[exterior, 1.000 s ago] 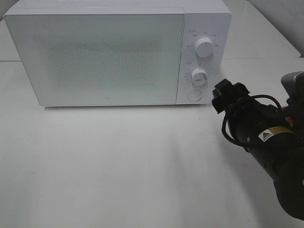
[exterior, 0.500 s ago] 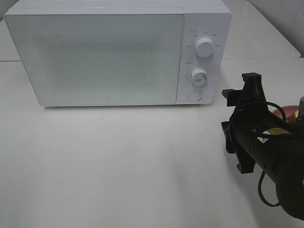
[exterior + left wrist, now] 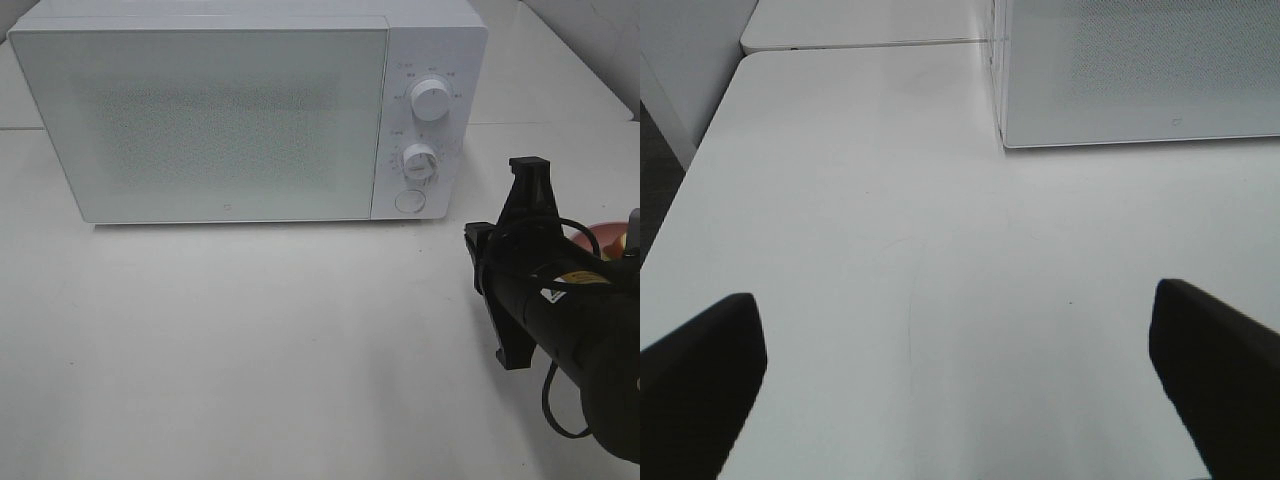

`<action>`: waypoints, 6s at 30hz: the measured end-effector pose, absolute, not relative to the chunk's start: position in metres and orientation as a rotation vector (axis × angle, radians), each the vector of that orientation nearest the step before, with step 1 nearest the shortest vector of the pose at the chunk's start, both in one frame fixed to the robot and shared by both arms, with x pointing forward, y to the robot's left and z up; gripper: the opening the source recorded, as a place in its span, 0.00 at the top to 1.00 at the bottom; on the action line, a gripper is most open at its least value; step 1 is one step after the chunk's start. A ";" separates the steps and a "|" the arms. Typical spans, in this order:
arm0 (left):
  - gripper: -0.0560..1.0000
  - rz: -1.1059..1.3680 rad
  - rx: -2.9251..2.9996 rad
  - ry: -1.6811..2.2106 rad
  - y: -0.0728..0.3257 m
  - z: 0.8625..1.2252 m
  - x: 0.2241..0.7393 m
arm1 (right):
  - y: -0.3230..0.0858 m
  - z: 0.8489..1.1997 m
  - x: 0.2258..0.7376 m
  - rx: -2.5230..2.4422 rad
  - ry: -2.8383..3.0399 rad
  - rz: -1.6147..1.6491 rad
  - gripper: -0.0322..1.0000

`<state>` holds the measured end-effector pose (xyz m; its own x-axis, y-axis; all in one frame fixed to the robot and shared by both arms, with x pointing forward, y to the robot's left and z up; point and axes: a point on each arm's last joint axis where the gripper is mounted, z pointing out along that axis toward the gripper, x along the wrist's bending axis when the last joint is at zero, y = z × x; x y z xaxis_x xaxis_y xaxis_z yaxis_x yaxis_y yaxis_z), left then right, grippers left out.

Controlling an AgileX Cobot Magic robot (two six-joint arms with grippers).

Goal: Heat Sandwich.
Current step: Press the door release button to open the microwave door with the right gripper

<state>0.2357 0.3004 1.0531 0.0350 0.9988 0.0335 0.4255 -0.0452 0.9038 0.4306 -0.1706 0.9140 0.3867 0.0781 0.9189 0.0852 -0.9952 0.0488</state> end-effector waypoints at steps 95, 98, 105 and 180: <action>0.01 0.978 1.571 1.485 0.300 1.053 0.236 | -0.146 0.847 0.570 -2.635 -0.059 -1.653 0.96; 0.01 0.978 1.571 1.485 0.300 1.053 0.236 | -0.146 0.847 0.570 -2.636 -0.054 -1.656 0.96; 0.01 0.978 1.571 1.485 0.300 1.053 0.236 | -0.143 0.847 0.576 -2.632 -0.023 -1.688 0.96; 0.01 0.978 1.571 1.485 0.300 1.053 0.236 | -0.144 0.857 0.575 -2.684 -0.108 -1.622 0.96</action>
